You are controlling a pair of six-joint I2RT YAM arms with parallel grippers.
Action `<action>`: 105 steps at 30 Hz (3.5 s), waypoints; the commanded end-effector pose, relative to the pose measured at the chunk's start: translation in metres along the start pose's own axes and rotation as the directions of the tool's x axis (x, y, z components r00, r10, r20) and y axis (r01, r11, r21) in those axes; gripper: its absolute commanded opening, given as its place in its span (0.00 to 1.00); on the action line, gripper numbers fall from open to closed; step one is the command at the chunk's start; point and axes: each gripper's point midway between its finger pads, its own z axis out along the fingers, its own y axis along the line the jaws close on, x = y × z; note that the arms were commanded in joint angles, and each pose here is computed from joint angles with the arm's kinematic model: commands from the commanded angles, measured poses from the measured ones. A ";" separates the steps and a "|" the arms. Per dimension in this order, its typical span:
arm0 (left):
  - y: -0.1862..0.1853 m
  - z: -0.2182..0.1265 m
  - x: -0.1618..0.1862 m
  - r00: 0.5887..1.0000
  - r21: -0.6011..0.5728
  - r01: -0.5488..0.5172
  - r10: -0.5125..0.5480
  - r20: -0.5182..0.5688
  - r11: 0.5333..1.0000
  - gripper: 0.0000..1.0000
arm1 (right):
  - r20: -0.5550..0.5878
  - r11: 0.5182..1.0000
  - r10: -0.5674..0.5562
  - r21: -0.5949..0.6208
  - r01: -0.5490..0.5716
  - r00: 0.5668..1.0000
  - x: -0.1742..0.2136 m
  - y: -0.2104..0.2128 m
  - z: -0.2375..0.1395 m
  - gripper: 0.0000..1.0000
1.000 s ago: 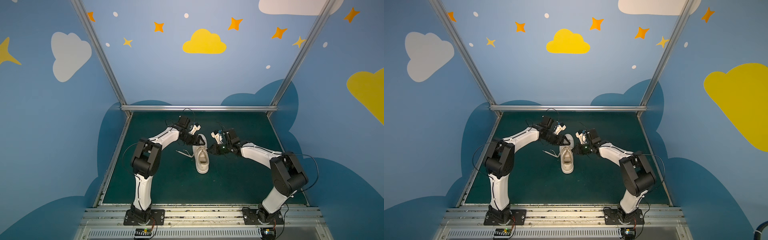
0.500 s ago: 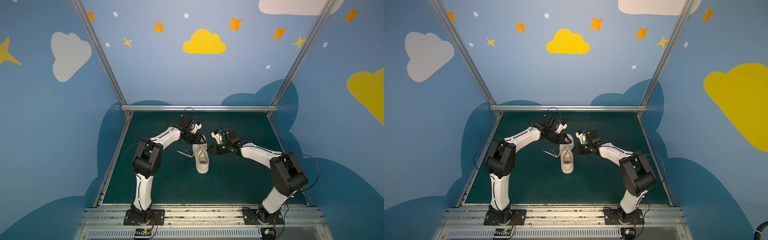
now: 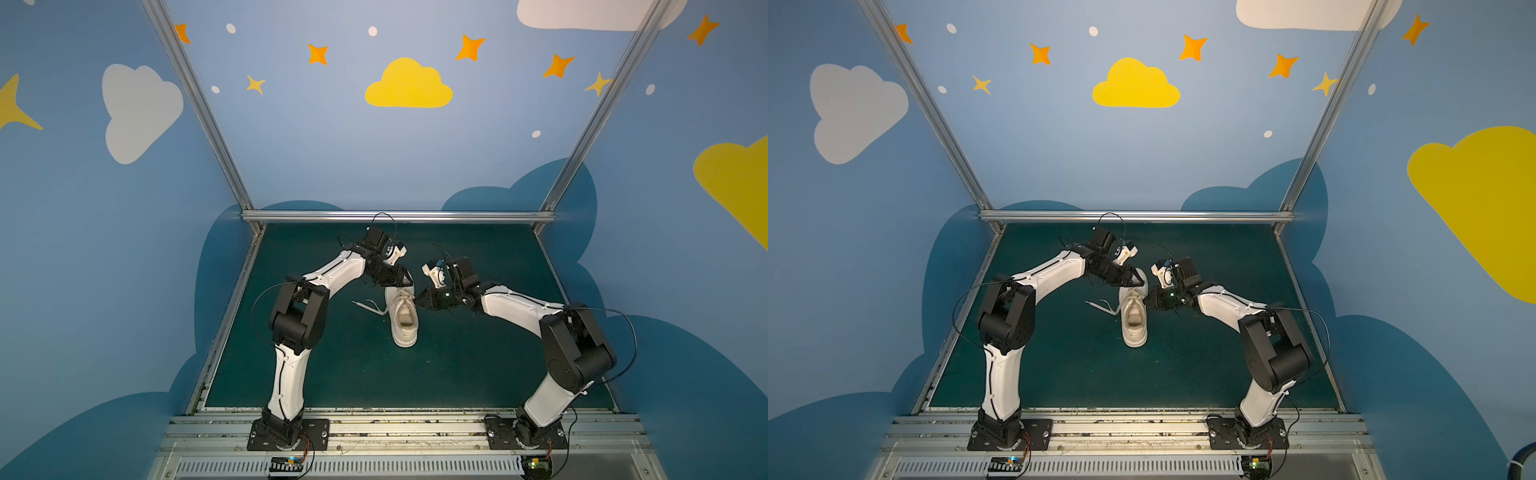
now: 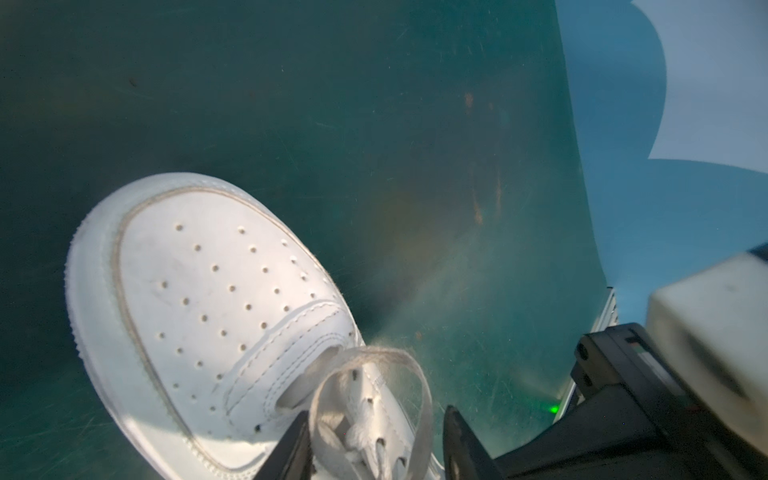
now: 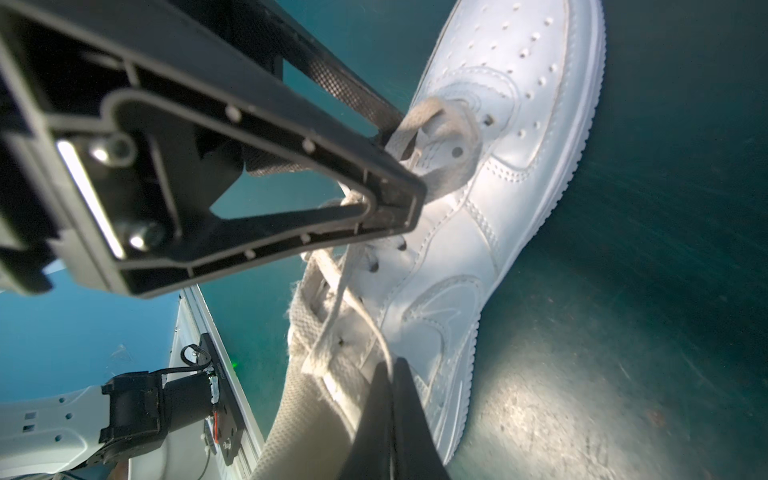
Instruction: Tie the shoes
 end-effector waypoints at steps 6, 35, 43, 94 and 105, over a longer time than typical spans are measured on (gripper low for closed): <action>0.000 0.007 0.012 0.998 -0.028 -0.034 0.032 -0.059 0.999 0.49 | -0.033 1.000 0.007 -0.009 -0.007 0.999 0.011 0.000 0.004 0.00; -0.026 -0.035 -0.019 0.989 -0.004 -0.075 0.075 0.129 0.997 0.03 | -0.019 1.000 0.011 0.003 -0.011 1.000 0.012 -0.001 -0.001 0.00; -0.026 -0.043 -0.017 0.986 0.030 -0.051 0.046 0.161 0.998 0.03 | -0.003 1.000 0.017 0.017 -0.016 1.000 0.011 -0.004 -0.006 0.00; -0.013 -0.099 -0.012 0.950 -0.034 -0.036 0.044 0.308 0.999 0.03 | 0.109 0.971 0.186 0.134 -0.200 0.976 0.018 -0.044 -0.046 0.00; -0.005 -0.100 0.005 0.947 -0.046 0.002 0.013 0.320 0.999 0.03 | 0.243 0.847 0.413 0.252 -0.468 0.878 0.008 -0.074 -0.049 0.00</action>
